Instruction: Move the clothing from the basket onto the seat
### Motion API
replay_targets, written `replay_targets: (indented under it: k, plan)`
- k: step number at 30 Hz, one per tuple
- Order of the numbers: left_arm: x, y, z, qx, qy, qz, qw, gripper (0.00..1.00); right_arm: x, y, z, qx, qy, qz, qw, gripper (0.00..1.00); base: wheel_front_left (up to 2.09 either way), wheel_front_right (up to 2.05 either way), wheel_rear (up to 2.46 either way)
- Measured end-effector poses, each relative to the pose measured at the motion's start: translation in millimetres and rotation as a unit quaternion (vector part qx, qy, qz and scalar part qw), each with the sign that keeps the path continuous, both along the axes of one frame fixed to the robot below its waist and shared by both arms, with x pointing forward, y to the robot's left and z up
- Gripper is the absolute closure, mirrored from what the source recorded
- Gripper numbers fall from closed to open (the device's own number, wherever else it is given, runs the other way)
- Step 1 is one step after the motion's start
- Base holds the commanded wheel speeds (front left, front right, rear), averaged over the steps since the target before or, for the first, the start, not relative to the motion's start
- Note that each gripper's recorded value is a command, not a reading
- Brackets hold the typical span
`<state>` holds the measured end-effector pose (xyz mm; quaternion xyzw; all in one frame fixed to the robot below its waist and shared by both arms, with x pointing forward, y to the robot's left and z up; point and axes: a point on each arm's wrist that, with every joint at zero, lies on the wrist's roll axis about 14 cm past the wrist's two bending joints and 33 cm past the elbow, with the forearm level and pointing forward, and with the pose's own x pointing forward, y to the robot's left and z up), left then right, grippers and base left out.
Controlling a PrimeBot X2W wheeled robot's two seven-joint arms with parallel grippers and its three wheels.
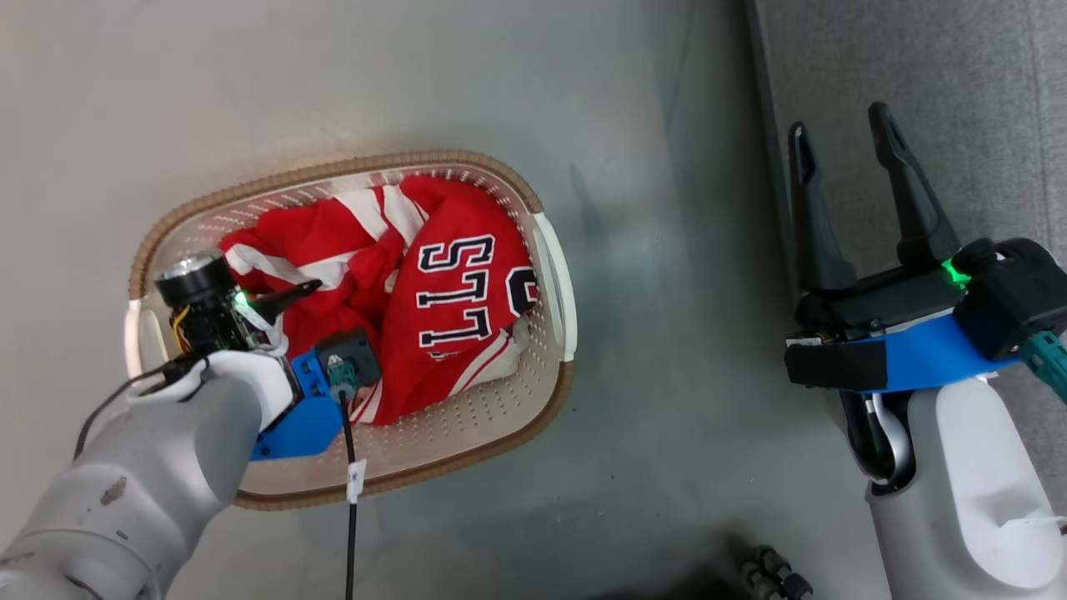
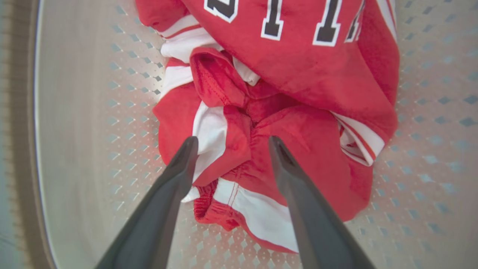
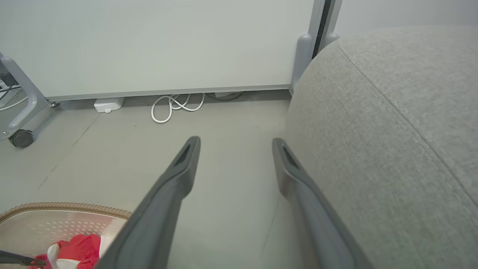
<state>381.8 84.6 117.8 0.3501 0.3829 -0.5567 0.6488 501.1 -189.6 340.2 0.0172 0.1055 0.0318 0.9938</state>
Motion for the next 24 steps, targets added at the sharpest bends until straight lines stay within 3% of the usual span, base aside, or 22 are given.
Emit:
replay_targets:
  k: [24]
  plan:
    - [2, 10, -77, 0.048, 0.037, -0.027, 0.998, 0.0, -7, -9, -55, -0.018, 0.04, -0.004, 0.999, 0.0, 0.0, 0.0, 0.0]
